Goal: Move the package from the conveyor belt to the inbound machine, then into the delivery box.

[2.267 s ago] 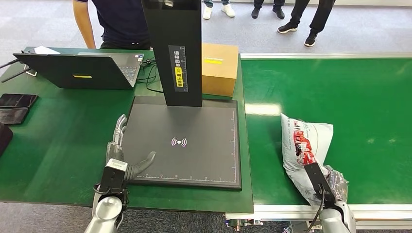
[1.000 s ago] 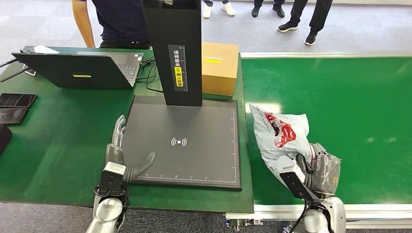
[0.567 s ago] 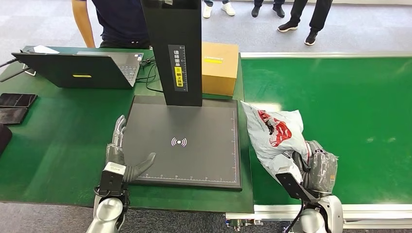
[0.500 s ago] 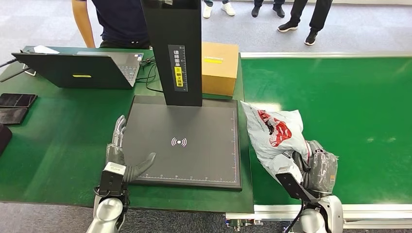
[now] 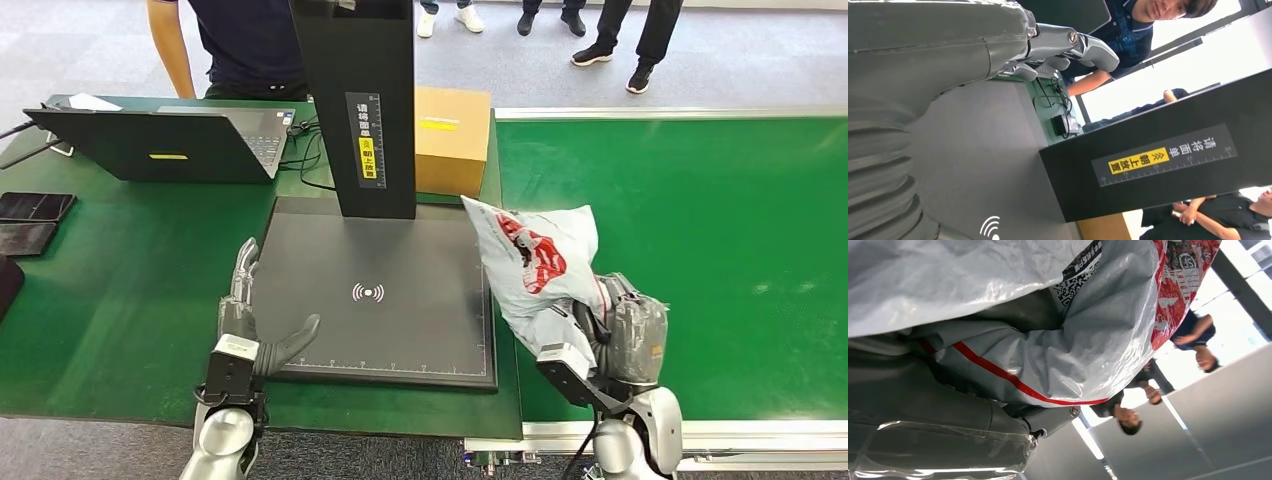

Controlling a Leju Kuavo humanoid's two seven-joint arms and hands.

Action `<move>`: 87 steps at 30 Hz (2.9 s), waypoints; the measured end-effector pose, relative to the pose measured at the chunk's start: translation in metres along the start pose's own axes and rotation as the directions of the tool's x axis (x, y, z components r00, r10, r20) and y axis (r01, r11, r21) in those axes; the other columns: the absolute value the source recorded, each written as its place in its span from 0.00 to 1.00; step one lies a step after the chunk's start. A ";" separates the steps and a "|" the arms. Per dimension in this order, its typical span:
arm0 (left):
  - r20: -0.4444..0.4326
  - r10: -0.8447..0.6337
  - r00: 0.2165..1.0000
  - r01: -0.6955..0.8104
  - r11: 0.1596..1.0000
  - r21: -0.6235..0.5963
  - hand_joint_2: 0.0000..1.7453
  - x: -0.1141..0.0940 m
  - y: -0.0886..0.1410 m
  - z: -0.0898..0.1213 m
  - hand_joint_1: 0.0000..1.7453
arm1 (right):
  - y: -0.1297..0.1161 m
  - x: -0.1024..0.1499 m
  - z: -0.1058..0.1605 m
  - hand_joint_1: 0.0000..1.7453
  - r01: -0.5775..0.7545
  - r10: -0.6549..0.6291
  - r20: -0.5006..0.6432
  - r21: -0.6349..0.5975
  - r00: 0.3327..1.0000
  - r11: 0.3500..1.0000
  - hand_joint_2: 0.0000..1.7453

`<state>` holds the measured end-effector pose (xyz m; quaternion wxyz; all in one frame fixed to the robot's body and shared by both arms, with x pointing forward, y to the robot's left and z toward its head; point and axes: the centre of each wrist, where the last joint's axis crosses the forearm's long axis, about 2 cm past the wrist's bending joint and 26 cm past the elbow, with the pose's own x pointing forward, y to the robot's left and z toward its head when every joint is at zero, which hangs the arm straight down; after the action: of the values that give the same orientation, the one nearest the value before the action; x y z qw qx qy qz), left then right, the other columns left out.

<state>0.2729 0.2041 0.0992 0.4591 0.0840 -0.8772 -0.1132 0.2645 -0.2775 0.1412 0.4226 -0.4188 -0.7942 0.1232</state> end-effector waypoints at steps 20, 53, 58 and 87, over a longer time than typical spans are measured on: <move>0.022 0.007 1.000 -0.008 0.999 0.042 1.00 -0.002 -0.003 -0.015 0.00 | 0.116 0.115 -0.041 1.00 0.192 -0.344 0.308 0.433 0.887 0.881 1.00; -0.002 -0.009 1.000 0.010 1.000 0.006 1.00 -0.003 -0.004 -0.022 0.00 | 0.136 0.066 -0.020 0.00 -0.416 0.365 0.212 0.299 0.907 0.859 1.00; 0.007 -0.005 1.000 0.005 1.000 0.003 1.00 -0.003 -0.003 -0.025 0.00 | 0.132 0.053 -0.021 0.00 -0.229 0.182 0.157 0.371 0.971 0.900 1.00; 0.004 0.001 1.000 -0.001 1.000 -0.003 1.00 -0.007 -0.004 -0.023 0.00 | 0.091 0.065 -0.012 0.00 0.657 -0.761 0.025 0.487 0.649 0.576 1.00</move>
<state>0.2961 0.1987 0.1054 0.4574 0.0827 -0.8780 -0.1143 0.3060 -0.1734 0.1357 0.4228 0.0601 -0.8891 0.1645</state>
